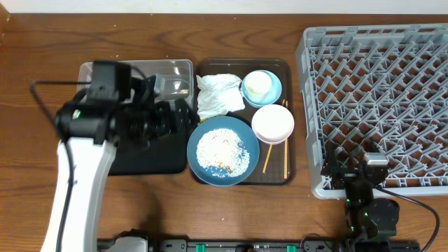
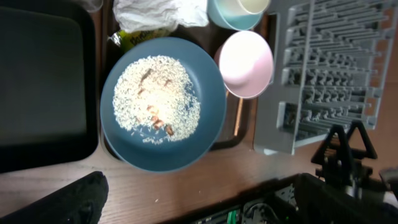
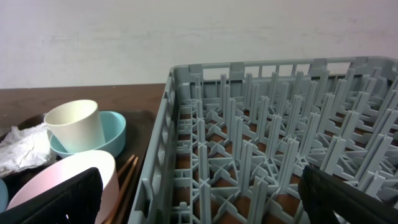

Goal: Sort waste into correct bins and load items into the dishwasher rack
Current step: 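Move the left gripper over the white tissue on the brown tray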

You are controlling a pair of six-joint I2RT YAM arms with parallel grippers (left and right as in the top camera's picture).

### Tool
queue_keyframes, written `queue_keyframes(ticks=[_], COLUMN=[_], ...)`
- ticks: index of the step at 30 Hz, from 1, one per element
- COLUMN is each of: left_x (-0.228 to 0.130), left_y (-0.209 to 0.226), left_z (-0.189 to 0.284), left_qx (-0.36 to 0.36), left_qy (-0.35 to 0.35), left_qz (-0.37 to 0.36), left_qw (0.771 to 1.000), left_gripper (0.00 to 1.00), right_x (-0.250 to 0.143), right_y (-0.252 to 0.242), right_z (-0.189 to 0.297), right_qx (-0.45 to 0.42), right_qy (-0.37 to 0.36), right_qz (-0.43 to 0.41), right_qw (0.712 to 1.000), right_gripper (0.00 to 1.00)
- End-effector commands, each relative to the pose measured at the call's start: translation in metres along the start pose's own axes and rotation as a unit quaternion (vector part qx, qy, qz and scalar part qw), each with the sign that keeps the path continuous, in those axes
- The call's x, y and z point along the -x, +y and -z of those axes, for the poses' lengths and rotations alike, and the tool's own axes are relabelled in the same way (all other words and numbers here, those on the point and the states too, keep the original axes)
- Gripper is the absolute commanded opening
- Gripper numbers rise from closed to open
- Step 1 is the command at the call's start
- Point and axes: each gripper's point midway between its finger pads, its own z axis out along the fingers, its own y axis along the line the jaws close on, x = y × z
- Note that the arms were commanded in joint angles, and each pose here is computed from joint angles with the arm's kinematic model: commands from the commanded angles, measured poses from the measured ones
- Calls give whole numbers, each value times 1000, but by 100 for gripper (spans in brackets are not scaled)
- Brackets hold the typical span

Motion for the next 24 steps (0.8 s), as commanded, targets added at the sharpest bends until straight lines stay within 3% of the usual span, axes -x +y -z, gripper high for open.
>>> queue_keyframes(ticks=[1,4,8,12,13,17,21,24], left_x=[14,23,33,44,47,60,76,84], left_y=[3,6,23,23,20,2,-11,-15], left_z=[-13,-30,-46,-58,-60,-69,-73,-79], left_qx=[-3,7,107,184,198,222,224,216], left_qy=[11,17,-12,-55,-68,-117,-159,-171], left_qz=[12,21,13,-43,-58,-110,-128,-129], left_qw=[1000,1000,994,980,976,962,953,953], left_gripper=[78,55,38,19,6,7,52,63], right_x=[-1,-1,-1,-1,-1,-1,-1,-1], right_y=[2,2,2,2,2,2,2,2], right_z=[0,0,0,0,0,0,0,0], right_qx=[4,4,4,4,4,4,4,4], right_qy=[0,0,0,0,0,0,0,0], right_qz=[-1,-1,-1,-1,-1,-1,-1,-1], right_qw=[1000,1000,1000,1000,1000,1000,1000,1000], right_gripper=[99,99,99,99,99,99,99,99])
